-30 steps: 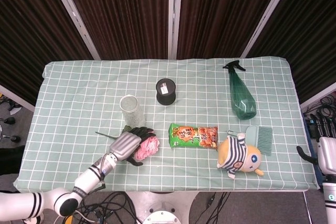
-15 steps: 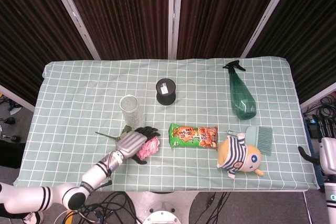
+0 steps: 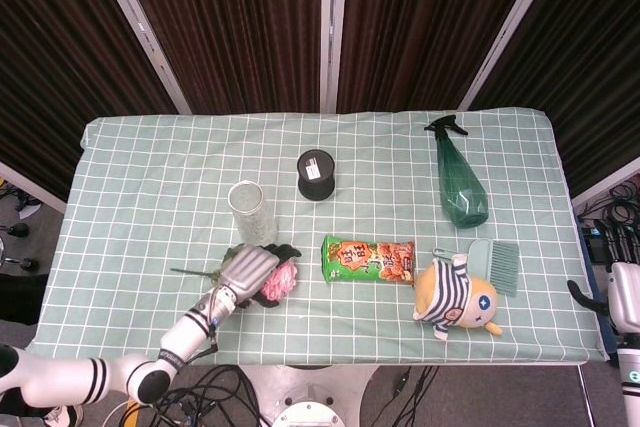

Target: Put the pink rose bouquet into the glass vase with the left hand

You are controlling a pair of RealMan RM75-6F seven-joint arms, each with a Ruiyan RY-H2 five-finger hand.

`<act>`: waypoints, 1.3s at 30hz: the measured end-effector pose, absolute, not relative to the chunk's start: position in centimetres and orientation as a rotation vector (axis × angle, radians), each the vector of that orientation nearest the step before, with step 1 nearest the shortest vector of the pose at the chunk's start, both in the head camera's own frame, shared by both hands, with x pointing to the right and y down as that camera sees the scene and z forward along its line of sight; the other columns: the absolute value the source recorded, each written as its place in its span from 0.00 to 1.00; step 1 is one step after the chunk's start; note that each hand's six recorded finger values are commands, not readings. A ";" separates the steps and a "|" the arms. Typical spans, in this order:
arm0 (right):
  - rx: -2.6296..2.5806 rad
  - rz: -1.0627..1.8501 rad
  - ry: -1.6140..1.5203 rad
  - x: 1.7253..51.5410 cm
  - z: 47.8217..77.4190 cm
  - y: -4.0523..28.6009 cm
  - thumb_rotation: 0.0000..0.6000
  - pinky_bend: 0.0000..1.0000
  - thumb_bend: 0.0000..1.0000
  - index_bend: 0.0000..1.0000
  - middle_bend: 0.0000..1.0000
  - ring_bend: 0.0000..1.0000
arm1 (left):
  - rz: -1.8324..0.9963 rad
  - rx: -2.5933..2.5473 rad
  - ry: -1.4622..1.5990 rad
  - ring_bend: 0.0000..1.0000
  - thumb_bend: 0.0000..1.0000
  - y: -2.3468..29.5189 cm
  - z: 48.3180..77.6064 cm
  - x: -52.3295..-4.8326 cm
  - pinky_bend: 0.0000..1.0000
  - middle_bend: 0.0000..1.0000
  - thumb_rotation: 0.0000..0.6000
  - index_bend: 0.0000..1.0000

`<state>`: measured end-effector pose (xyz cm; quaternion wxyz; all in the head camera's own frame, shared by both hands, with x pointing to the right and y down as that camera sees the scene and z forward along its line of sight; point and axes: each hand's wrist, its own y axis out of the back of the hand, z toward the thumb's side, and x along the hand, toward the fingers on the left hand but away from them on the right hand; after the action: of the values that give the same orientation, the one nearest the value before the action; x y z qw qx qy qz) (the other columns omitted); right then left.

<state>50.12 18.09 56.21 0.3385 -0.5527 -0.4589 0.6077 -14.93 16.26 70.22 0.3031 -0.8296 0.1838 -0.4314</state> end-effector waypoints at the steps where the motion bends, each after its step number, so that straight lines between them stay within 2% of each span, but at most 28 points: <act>1: -1.440 1.584 -1.195 50.1 56.2 18.1 1.00 0.00 0.15 0.00 0.00 0.00 | -1.141 -2.194 0.487 0.36 0.14 16.3 70.2 -15.0 0.57 0.31 1.00 0.33; 5: -1.442 1.587 -1.195 50.1 56.2 18.1 1.00 0.00 0.15 0.00 0.00 0.00 | -1.138 -2.183 0.497 0.42 0.18 16.3 70.1 -15.2 0.61 0.39 1.00 0.42; 12: -1.437 1.589 -1.195 50.1 55.9 18.1 1.00 0.00 0.15 0.00 0.00 0.00 | -1.100 -2.180 0.523 0.52 0.23 16.3 69.4 -15.3 0.70 0.47 1.00 0.49; 22: -1.426 1.576 -1.199 49.8 55.3 18.0 1.00 0.00 0.15 0.00 0.00 0.00 | -1.016 -2.142 0.650 0.59 0.28 15.7 66.5 -17.1 0.76 0.50 1.00 0.51; 28: -1.415 1.568 -1.195 49.5 54.8 18.0 1.00 0.00 0.15 0.00 0.00 0.00 | -1.003 -1.998 0.801 0.59 0.28 13.9 62.6 -21.7 0.76 0.50 1.00 0.52; 34: -1.416 1.562 -1.188 49.1 54.8 18.2 1.00 0.00 0.15 0.00 0.00 0.00 | -1.018 -1.805 0.941 0.60 0.29 10.2 58.1 -27.2 0.78 0.50 1.00 0.51; 39: -1.411 1.560 -1.183 48.7 54.7 18.2 1.00 0.00 0.15 0.00 0.00 0.00 | -0.906 -1.622 1.149 0.60 0.28 6.6 54.0 -30.2 0.78 0.50 1.00 0.51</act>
<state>48.74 18.16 54.73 0.3561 -0.5464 -0.4582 0.6039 -30.19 6.58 54.01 0.4604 -0.6590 0.4669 -0.3683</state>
